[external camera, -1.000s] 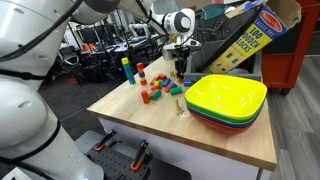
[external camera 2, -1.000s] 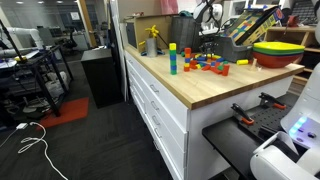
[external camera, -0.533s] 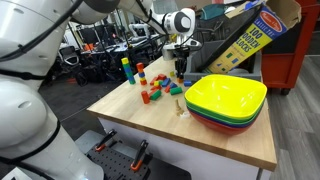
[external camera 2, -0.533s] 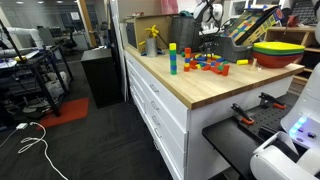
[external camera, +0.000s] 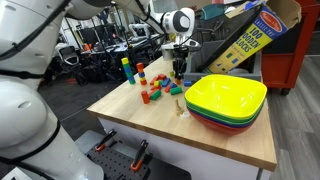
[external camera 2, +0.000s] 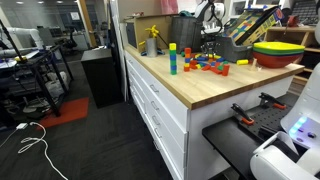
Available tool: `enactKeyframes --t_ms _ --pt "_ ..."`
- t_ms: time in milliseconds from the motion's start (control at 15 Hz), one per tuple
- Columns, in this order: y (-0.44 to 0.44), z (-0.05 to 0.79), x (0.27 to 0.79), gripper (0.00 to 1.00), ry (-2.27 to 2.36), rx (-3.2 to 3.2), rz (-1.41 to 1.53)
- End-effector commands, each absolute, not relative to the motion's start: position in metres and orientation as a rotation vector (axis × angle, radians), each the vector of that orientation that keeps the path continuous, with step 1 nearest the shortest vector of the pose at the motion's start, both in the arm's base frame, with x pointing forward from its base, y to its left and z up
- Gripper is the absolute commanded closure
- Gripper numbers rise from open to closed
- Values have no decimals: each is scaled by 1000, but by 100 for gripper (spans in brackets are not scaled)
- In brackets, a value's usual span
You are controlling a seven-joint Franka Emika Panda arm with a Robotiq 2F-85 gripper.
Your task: Put one orange block on top of the stack on the right.
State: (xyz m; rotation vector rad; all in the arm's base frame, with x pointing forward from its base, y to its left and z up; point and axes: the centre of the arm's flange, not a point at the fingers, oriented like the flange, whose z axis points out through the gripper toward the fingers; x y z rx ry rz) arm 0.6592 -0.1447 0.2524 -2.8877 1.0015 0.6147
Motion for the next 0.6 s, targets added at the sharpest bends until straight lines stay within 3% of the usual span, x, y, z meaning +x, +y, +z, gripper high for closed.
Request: enactKeyframes --t_ms 0,533 --pt "-133 273 627 93 939 -2857 588" --pt "-94 326 614 93 836 -2856 423"
